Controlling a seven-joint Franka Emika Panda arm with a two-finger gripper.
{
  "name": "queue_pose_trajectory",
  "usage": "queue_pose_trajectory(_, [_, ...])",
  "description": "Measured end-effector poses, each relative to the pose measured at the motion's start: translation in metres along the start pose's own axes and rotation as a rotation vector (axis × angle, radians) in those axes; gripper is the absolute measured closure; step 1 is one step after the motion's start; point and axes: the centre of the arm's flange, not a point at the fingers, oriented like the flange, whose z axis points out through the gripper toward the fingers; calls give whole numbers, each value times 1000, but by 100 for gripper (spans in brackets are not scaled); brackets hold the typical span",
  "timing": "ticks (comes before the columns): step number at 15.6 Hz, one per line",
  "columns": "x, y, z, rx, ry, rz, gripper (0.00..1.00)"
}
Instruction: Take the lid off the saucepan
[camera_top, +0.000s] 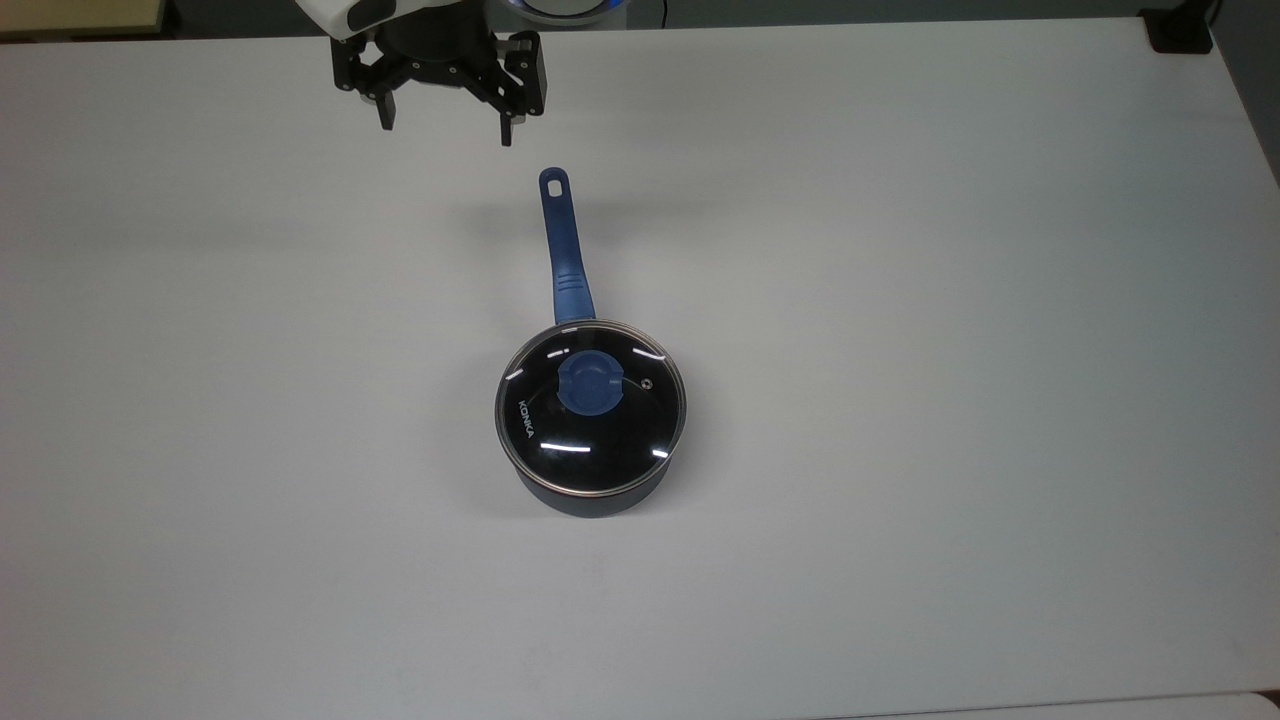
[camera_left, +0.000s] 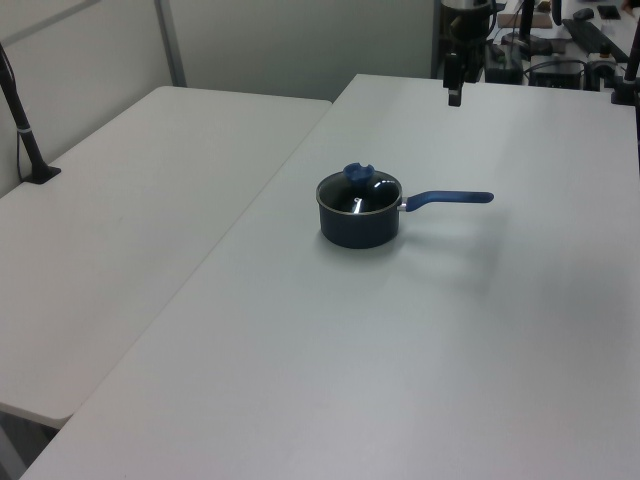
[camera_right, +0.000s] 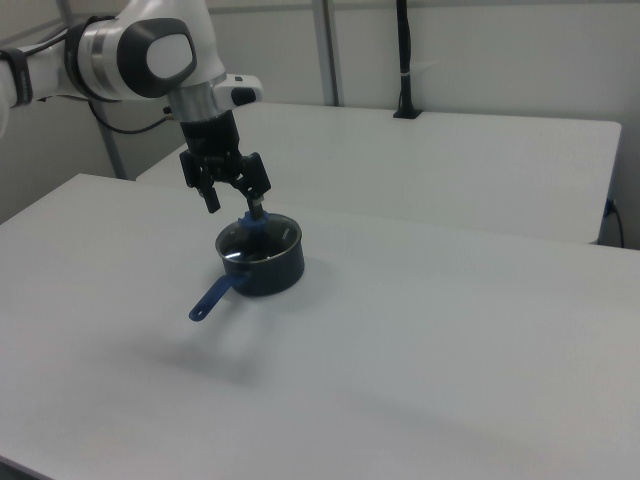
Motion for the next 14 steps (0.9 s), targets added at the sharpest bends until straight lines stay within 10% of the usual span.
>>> queue_pose_trajectory(14, [57,-41,36,97,130,-107,0])
